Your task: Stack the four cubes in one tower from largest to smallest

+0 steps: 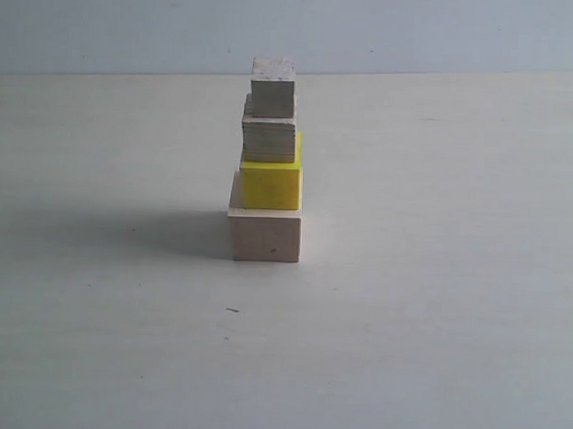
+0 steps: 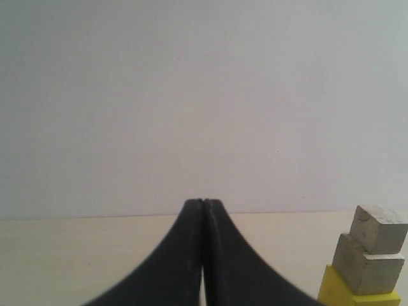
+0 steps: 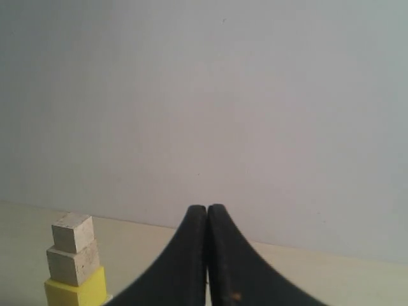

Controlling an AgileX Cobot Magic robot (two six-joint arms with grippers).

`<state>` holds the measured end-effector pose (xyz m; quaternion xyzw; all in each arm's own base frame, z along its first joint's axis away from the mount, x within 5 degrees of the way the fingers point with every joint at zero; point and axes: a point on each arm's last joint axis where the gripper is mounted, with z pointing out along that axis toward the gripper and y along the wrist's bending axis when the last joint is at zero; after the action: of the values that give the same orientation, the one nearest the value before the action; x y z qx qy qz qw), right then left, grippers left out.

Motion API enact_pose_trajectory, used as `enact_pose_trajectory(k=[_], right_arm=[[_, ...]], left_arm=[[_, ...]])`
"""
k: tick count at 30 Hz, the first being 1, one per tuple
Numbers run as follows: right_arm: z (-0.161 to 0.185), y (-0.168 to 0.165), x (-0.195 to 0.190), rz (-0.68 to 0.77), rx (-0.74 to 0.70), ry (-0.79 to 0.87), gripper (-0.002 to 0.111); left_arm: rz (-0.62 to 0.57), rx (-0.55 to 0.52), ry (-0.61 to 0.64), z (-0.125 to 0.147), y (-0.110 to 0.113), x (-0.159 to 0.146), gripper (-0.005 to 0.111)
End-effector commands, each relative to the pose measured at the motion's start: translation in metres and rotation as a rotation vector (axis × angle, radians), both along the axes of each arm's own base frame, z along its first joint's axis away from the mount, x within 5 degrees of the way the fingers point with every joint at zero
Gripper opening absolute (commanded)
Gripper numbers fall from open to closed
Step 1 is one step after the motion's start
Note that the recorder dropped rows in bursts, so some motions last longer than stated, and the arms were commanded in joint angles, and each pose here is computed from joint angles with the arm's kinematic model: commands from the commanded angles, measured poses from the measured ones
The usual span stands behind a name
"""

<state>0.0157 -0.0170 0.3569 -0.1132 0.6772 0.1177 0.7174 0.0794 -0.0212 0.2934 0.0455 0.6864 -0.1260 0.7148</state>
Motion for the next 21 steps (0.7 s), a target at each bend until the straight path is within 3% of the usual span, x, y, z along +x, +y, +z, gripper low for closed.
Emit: enact_pose_trajectory(k=[1,18,21], right_arm=[[-0.0018,0.0009,0.0002,0.007,0.005,0.011,0.0],[-0.0018,0.0009,0.0002,0.007,0.005,0.011,0.0],[-0.0018,0.0009,0.0002,0.007,0.005,0.011,0.0]], left_arm=[[0.004,-0.003,0.001,-0.0014,0.0004,-0.0004,0.0],[0.004,-0.003,-0.002,-0.0012,0.0004,-0.0009,0.0],[0.064,-0.003,-0.055,0.0029,0.006,-0.0075,0.0]])
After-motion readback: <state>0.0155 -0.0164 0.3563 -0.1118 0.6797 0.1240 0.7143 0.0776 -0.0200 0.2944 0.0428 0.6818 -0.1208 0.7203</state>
